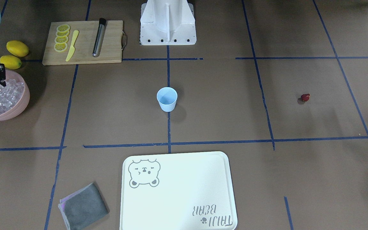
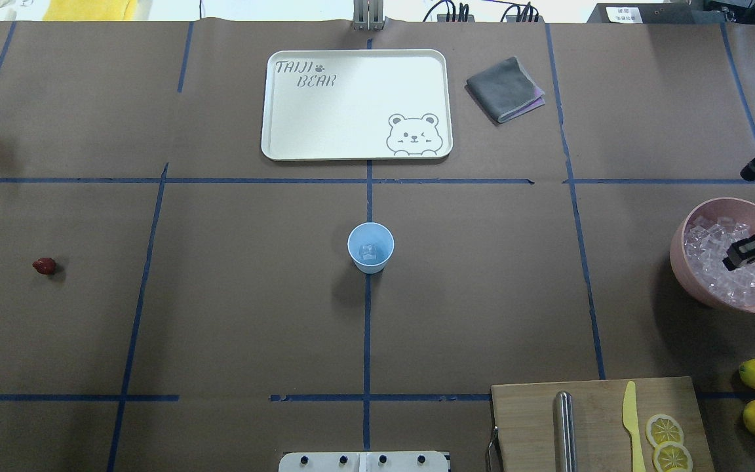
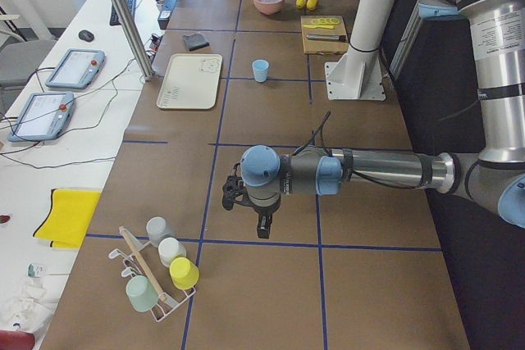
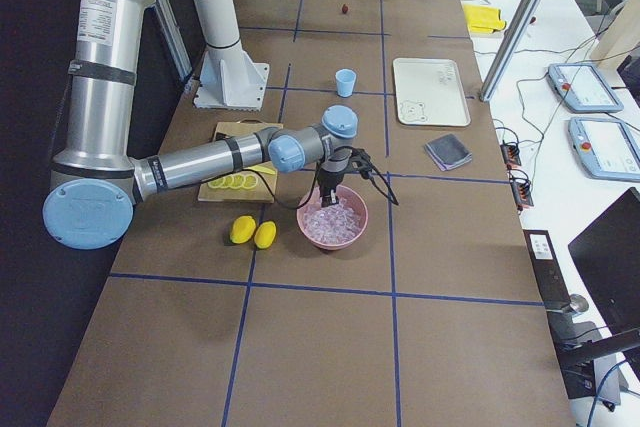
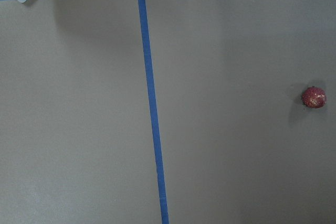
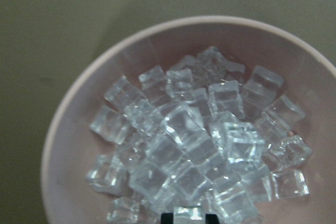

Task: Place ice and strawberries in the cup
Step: 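Lower the right gripper into the bowl and grasp another ice cube, then carry the ice cube over the blue cup and open the right gripper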

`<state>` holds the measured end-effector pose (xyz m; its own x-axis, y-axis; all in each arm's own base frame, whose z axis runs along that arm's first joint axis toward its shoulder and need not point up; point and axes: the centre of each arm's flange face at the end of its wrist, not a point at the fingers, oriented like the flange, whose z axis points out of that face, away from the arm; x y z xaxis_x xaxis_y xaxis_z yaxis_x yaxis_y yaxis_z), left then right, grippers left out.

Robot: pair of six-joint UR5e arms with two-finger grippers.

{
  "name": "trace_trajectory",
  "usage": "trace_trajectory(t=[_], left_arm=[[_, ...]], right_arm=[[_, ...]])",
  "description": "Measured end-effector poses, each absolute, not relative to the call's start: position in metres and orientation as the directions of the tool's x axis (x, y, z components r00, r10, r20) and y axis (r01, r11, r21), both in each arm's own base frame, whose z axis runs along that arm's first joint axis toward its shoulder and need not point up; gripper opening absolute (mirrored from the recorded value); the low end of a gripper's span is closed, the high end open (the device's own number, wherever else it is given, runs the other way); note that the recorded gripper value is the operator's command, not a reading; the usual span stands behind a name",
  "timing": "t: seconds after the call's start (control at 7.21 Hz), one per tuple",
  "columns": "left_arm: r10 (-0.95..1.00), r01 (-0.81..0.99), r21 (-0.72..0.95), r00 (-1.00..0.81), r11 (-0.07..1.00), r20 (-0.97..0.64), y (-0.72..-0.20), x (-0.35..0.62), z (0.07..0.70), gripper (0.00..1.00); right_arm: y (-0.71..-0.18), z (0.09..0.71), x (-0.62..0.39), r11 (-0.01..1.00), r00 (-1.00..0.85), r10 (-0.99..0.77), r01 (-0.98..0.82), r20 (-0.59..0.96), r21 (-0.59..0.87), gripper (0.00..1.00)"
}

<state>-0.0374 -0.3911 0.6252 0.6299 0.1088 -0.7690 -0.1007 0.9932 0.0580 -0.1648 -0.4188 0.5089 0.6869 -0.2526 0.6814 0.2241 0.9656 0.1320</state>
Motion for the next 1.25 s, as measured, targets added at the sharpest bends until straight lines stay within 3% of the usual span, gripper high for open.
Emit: trace_trajectory(t=[0.56, 0.97, 1.11, 1.25], left_arm=[[0.111, -0.101, 0.061, 0.627, 0.993, -0.771, -0.391, -0.037, 0.624, 1.00], [0.112, -0.100, 0.063, 0.626, 0.993, -0.772, -0.388, -0.037, 0.625, 1.00], [0.112, -0.100, 0.064, 0.625, 0.993, -0.772, -0.387, -0.037, 0.625, 1.00], [0.112, -0.099, 0.064, 0.625, 0.993, -0.772, -0.387, -0.037, 0.626, 1.00]], right_arm=[[-0.458, 0.298, -0.304, 0.991, 0.538, 0.126, -0.099, 0.833, -0.086, 0.00], [-0.477, 0.182, -0.449, 0.948, 0.469, 0.302, -0.243, 0.830, -0.207, 0.02], [-0.476, 0.166, -0.479, 0.941, 0.468, 0.315, -0.267, 0.826, -0.207, 0.06], [-0.471, 0.162, -0.500, 0.941, 0.470, 0.311, -0.278, 0.826, -0.195, 0.16]])
